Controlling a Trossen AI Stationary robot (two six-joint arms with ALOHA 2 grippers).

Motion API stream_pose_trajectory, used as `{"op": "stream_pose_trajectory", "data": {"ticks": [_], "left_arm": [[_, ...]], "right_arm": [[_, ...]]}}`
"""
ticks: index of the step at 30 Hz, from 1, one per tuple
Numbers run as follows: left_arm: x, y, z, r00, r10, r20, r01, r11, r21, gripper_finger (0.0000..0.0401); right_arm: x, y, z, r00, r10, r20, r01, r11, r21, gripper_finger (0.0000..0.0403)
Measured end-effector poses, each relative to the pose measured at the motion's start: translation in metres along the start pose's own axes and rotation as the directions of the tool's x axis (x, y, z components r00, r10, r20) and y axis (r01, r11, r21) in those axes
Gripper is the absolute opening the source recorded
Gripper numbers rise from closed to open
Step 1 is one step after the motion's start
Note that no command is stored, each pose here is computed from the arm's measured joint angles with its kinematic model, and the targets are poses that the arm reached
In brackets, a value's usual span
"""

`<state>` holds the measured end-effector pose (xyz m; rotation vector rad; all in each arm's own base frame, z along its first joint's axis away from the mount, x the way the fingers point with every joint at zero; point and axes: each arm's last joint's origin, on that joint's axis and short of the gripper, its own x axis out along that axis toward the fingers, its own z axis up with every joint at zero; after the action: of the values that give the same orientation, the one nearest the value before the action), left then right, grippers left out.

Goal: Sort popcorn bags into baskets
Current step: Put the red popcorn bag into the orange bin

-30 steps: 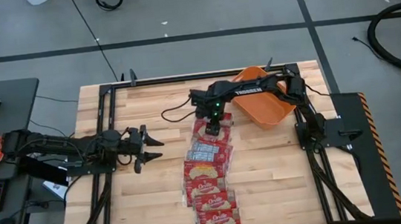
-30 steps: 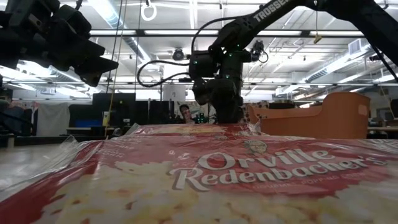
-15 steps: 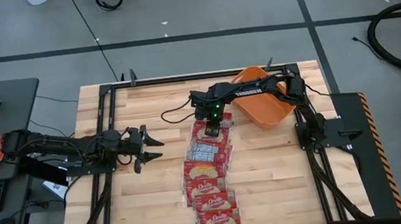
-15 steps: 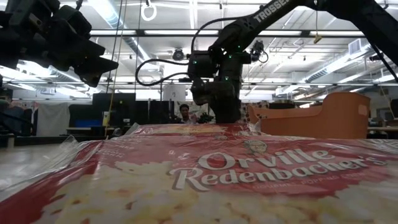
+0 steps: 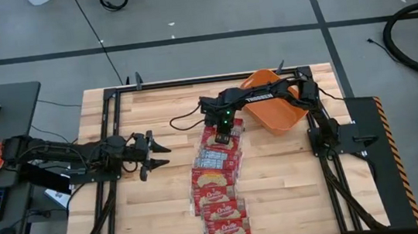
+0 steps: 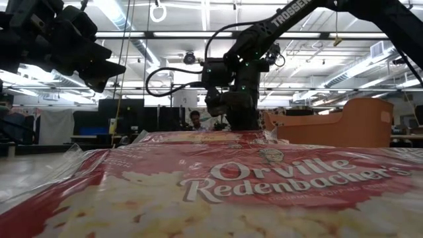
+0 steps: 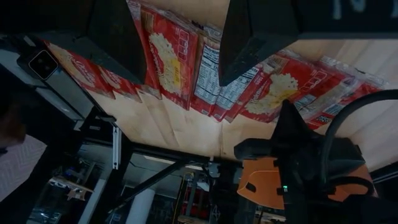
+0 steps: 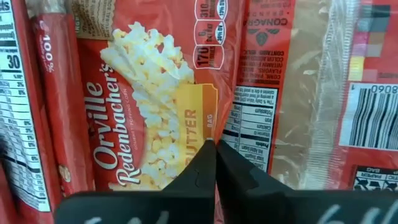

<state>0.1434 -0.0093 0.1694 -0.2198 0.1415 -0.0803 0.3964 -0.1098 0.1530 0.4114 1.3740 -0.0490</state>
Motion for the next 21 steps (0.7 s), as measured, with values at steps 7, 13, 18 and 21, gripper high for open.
{"op": "stream_pose_trajectory", "data": {"ticks": [7,13,18,21], "left_arm": [[0.0,0.0,-0.001,1.0,0.003,-0.011,-0.003,1.0,-0.001,0.0205],[0.0,0.0,-0.001,1.0,0.003,-0.011,-0.003,1.0,-0.003,0.0205],[0.0,0.0,-0.001,1.0,0.003,-0.013,-0.003,1.0,-0.002,0.0205],[0.0,0.0,-0.001,1.0,0.003,-0.012,-0.003,1.0,-0.002,0.0205]], "right_arm": [[-0.014,0.01,0.005,0.998,-0.053,-0.025,0.053,0.998,-0.021,0.0005],[-0.036,0.019,0.011,0.992,-0.114,-0.052,0.112,0.993,-0.031,0.0003],[-0.06,0.025,0.014,0.981,-0.18,-0.075,0.18,0.984,-0.008,0.0002],[-0.072,0.027,0.014,0.972,-0.221,-0.084,0.223,0.975,0.012,0.0002]]}}
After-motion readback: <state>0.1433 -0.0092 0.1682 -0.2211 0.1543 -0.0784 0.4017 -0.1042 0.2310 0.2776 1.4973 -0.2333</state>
